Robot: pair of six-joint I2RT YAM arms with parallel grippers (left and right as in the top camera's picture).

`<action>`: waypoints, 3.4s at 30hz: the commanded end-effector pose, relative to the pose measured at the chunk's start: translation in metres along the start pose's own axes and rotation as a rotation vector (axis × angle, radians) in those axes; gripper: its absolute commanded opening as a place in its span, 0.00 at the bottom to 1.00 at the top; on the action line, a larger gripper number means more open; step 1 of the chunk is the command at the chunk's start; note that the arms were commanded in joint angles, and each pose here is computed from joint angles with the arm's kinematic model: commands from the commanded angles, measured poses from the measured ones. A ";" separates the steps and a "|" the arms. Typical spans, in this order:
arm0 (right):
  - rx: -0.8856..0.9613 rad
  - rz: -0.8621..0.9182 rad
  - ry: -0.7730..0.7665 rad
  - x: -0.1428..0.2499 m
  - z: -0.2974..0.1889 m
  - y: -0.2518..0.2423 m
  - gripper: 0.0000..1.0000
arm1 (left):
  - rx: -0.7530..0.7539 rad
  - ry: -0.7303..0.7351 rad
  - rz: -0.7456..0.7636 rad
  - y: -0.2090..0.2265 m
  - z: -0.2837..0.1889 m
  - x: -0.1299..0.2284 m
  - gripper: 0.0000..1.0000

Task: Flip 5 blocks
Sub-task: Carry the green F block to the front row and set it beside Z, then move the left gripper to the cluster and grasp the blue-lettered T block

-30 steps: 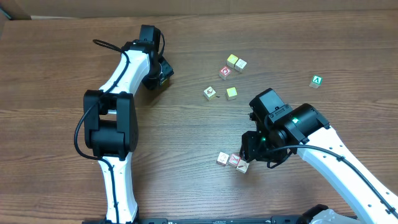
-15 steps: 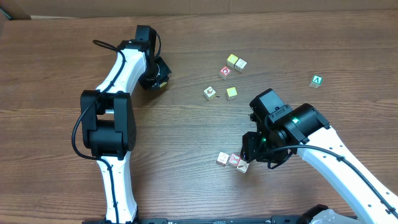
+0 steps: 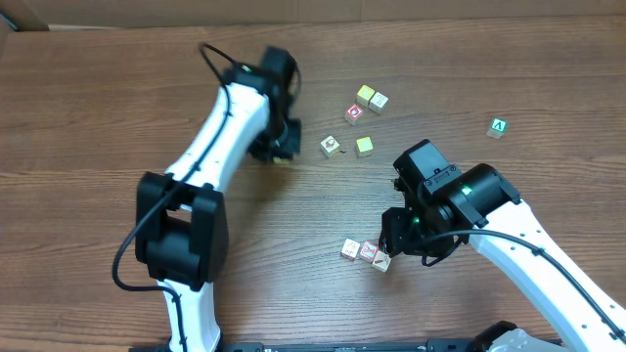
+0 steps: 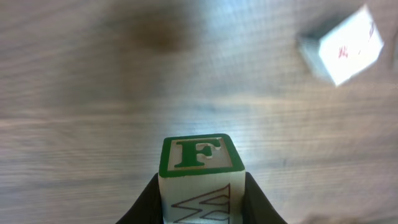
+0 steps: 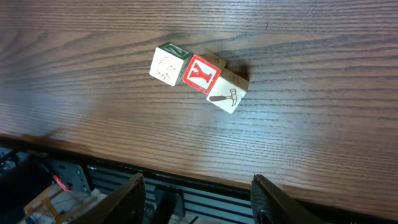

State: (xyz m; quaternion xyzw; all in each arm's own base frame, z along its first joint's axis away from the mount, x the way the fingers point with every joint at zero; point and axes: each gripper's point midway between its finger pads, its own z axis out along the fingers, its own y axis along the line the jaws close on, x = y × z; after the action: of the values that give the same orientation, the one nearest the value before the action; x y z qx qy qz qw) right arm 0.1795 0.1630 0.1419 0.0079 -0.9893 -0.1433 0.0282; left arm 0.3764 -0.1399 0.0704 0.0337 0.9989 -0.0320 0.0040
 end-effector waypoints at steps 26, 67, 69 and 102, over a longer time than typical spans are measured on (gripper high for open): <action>-0.049 -0.026 -0.081 0.003 -0.026 0.006 0.56 | 0.208 -0.042 0.311 -0.078 0.065 0.158 0.05; -0.045 -0.025 -0.075 0.005 -0.026 0.006 0.56 | 0.256 -0.046 0.365 -0.099 0.064 0.167 0.36; -0.046 -0.025 -0.076 0.005 -0.026 0.006 0.56 | 0.255 -0.047 0.363 -0.099 0.064 0.166 0.36; -0.054 -0.029 -0.090 0.001 -0.026 0.008 0.57 | 0.145 -0.312 0.111 -0.094 0.000 -0.048 0.62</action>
State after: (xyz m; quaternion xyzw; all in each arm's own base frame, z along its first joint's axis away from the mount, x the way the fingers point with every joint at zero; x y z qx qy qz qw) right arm 0.1754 0.1605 0.1571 0.0119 -0.9873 -0.1585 0.0020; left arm 0.3915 -0.2219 0.0881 0.0966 0.9746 -0.1129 0.1676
